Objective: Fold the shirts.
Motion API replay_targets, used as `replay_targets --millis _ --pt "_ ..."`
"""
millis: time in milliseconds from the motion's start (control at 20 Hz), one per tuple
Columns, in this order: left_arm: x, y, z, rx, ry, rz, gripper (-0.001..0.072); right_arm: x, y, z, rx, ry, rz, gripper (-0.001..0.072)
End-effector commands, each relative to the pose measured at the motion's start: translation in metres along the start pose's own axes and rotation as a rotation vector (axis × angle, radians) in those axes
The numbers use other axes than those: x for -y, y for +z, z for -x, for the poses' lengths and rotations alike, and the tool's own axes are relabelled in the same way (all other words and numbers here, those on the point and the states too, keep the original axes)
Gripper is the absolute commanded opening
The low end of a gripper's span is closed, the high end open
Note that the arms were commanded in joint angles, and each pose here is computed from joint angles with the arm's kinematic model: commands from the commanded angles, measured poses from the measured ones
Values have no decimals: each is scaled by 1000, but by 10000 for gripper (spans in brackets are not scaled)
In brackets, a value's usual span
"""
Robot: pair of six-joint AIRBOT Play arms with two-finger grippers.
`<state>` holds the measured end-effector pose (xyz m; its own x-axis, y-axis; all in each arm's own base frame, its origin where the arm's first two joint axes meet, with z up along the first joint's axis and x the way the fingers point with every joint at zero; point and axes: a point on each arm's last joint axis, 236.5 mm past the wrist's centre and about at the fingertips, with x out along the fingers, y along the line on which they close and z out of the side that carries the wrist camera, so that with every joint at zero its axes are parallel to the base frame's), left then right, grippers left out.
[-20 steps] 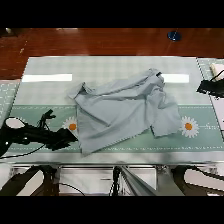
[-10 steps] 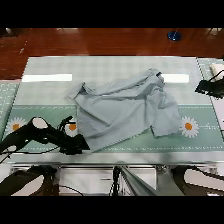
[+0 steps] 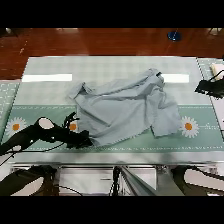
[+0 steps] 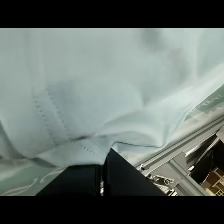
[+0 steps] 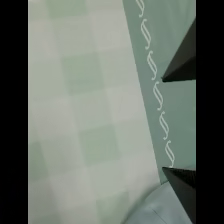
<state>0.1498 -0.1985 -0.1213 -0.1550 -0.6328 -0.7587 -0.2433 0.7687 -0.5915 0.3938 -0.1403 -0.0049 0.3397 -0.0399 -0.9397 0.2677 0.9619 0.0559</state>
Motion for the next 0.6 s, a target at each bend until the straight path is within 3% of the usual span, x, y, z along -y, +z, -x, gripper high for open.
replay_targets --millis 0,150,250,550 --pt "-1 8 0 34 5 -51 23 -2 3 0 15 11 1 520" --pt "0 4 -1 16 2 -61 22 -37 4 -11 8 163 60 537" --pt "0 4 0 17 2 -61 22 -62 -4 -28 -33 288 88 601" --pt "1 0 -1 0 -1 -84 22 -91 -48 -67 -212 472 195 607"
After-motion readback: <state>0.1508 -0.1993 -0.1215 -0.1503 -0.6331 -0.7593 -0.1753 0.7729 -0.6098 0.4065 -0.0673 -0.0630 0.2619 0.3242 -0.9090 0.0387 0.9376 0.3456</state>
